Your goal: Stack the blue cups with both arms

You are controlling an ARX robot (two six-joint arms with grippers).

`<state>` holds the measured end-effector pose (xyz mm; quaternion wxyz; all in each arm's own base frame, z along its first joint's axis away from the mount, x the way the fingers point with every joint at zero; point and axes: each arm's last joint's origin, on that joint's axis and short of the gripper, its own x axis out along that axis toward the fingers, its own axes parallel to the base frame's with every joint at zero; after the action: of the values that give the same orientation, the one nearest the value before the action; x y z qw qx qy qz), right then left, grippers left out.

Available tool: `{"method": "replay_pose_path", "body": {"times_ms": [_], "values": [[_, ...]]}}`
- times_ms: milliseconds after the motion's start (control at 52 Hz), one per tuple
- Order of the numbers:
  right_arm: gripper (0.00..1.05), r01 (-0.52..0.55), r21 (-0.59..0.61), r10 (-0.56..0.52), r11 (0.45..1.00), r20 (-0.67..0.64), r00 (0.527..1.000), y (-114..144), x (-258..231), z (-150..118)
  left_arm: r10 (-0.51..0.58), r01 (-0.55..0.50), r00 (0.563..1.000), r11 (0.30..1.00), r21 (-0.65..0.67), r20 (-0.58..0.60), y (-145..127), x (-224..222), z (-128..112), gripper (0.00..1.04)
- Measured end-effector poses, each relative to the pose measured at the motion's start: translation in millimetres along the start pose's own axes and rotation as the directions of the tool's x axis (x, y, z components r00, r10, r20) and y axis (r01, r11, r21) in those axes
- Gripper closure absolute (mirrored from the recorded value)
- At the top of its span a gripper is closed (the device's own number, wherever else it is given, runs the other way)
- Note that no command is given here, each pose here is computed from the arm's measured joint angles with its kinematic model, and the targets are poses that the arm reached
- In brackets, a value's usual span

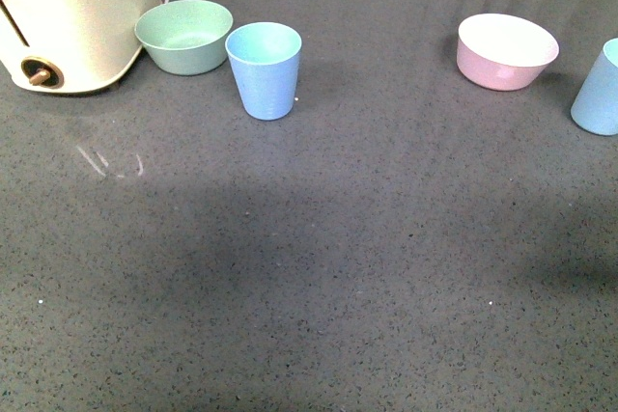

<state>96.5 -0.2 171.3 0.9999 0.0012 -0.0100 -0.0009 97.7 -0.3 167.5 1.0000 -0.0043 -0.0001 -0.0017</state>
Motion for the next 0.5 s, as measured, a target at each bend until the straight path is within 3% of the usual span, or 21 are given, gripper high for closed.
{"method": "replay_pose_path", "body": {"times_ms": [500], "values": [[0.09, 0.000, 0.000, 0.000, 1.000, 0.000, 1.000, 0.0, 0.0, 0.0, 0.000, 0.000, 1.000, 1.000, 0.000, 0.000, 0.0, 0.0, 0.0, 0.09]]}}
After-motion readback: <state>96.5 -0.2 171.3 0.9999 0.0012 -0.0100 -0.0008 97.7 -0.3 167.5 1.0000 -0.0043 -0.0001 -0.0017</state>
